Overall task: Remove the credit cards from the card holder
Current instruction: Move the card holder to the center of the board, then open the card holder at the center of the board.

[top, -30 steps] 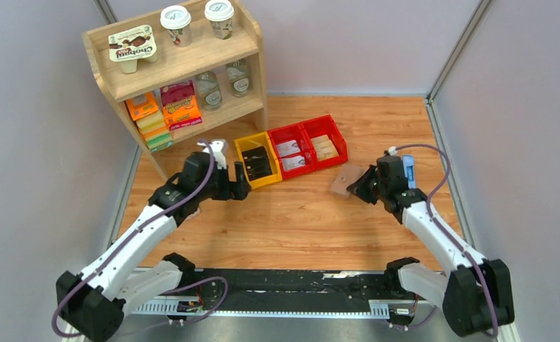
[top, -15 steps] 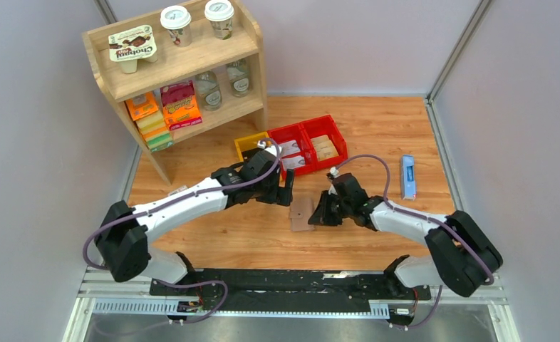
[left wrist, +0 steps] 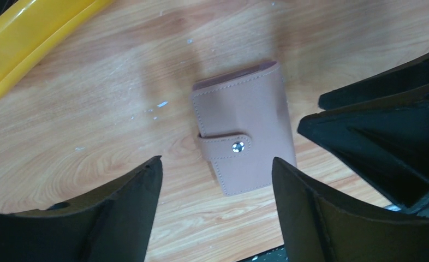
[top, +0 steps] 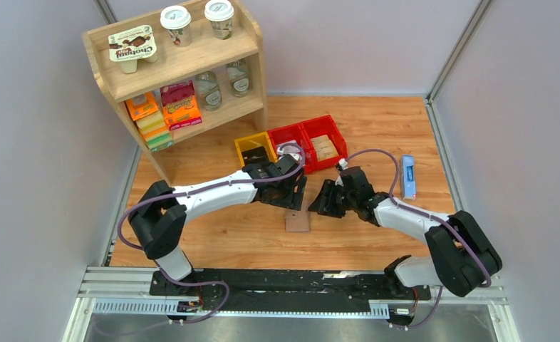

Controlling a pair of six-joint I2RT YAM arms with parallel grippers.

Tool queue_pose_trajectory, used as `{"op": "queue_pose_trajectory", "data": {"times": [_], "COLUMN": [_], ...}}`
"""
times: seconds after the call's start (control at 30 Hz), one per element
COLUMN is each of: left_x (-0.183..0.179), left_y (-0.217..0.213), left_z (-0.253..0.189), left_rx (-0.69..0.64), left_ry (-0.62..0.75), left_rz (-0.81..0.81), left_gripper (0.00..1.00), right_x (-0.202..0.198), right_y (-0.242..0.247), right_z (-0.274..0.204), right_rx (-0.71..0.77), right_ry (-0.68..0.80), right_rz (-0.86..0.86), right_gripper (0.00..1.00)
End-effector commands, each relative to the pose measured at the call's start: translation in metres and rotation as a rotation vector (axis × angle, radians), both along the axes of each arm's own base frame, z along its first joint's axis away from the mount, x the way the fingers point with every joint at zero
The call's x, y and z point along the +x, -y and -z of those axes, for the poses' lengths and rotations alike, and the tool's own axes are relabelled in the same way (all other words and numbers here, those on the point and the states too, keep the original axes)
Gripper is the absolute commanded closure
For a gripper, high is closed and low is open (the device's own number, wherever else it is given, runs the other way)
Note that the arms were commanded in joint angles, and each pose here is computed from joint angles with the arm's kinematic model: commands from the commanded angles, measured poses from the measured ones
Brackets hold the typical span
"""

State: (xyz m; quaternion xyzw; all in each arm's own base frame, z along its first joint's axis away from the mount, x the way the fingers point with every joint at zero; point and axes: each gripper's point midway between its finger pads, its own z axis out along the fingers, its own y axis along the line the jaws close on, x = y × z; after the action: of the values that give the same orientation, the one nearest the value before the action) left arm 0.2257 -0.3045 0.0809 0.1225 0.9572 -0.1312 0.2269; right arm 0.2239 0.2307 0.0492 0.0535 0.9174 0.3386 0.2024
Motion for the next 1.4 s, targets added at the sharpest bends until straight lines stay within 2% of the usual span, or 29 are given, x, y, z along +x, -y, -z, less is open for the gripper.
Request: {"op": "queue_pose_trajectory", "data": {"times": [0.0,0.07,0.23,0.27,0.5,0.57,1.07,1.13,1.27,1.3,1.33,1.37], "left_x": [0.006,0.005,0.0,0.001,-0.004,-0.006,-0.026,-0.027,-0.025,-0.024,-0.022,-0.021], "left_y": [0.021,0.024,0.029,0.029,0.03,0.031,0.025,0.025,0.021,0.02,0.019,0.018], "left_z": [-0.009,-0.005,0.009,0.01,0.025,0.027,0.052,0.054,0.049,0.048,0.046,0.044], "left_rx": [-0.01,0.012,0.057,0.063,0.124,0.138,0.283,0.293,0.293,0.292,0.287,0.283], "left_ry": [0.011,-0.002,-0.032,-0.035,-0.08,-0.093,-0.19,-0.195,-0.165,-0.156,-0.14,-0.129], "left_rz": [0.03,0.047,0.07,0.073,0.091,0.1,0.143,0.147,0.13,0.126,0.115,0.111], "left_gripper": [0.22,0.28,0.36,0.41,0.49,0.55,0.54,0.58,0.85,0.88,0.97,1.0], "right_x": [0.012,0.014,0.011,0.01,0.004,0.004,-0.002,-0.002,-0.003,-0.003,-0.003,-0.004], "right_y": [-0.011,-0.009,-0.016,-0.016,-0.016,-0.017,-0.016,-0.017,-0.016,-0.015,-0.015,-0.015], "right_z": [-0.006,-0.002,0.008,0.01,0.025,0.027,0.042,0.043,0.046,0.047,0.047,0.047], "right_rx": [0.084,0.104,0.151,0.156,0.181,0.182,0.176,0.175,0.171,0.168,0.167,0.167], "right_ry": [0.022,0.007,-0.039,-0.051,-0.112,-0.118,-0.163,-0.163,-0.168,-0.169,-0.167,-0.166], "right_rz": [-0.02,-0.017,-0.049,-0.053,-0.063,-0.067,-0.076,-0.078,-0.078,-0.077,-0.079,-0.082], "right_gripper": [0.57,0.59,0.62,0.62,0.64,0.65,0.69,0.71,0.78,0.8,0.82,0.84]}}
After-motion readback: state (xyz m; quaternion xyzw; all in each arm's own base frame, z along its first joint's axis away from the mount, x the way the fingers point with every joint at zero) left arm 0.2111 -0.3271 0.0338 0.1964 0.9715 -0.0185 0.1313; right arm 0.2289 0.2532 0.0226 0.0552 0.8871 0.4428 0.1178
